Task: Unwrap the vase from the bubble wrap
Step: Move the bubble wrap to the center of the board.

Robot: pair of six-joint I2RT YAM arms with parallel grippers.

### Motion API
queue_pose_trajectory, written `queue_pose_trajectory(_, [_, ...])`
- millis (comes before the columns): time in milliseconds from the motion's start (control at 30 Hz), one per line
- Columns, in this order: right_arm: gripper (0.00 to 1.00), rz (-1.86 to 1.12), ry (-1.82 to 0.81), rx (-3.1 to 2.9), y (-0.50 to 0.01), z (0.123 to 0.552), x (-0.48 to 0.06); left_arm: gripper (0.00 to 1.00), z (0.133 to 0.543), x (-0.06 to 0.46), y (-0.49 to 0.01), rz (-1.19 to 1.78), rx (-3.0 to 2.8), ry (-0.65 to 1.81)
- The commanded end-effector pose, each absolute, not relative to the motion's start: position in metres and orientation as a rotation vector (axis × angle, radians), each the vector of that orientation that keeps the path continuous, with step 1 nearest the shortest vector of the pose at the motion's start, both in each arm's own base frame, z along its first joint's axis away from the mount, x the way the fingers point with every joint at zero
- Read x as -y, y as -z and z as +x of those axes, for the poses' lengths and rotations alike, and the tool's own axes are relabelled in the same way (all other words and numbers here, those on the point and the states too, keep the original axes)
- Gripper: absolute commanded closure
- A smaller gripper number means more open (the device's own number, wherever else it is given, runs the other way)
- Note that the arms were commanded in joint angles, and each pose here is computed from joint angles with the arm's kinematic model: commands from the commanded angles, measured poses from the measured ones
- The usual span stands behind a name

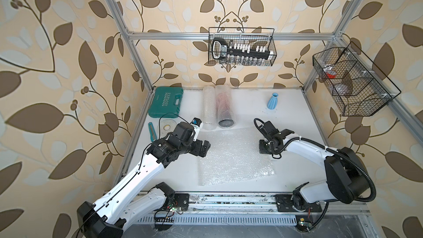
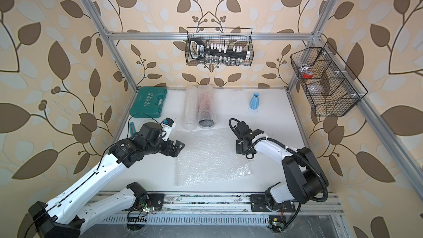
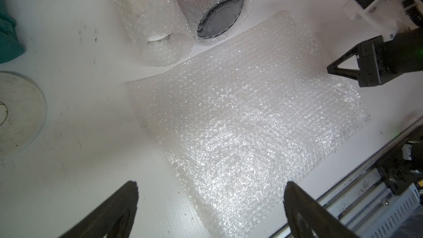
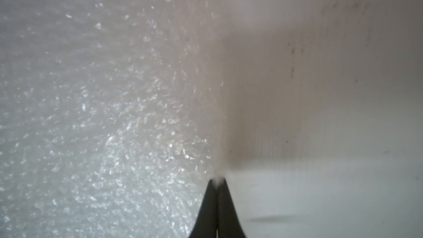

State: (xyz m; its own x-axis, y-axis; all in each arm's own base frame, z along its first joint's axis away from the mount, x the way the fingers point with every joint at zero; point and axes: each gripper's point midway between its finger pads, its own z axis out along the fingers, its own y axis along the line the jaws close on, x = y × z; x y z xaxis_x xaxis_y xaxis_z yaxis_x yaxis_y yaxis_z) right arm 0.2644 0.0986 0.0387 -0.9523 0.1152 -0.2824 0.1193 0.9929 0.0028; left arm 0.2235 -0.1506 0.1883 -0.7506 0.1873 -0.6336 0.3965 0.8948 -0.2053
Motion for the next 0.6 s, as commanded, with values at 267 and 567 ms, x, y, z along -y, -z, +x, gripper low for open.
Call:
queue_pose_trajectory(267, [1.0,0.31,0.217,-2.84,-0.051,0.28,-0.036,0.01,0.225,0.148,-0.206,0.404,-2.386,0.444])
queue_pose_trajectory(567, [1.0,0.47,0.372,-2.794,-0.058,0.299,0.022,0.01,0.225,0.146,-0.205,0.393,-2.389,0.429])
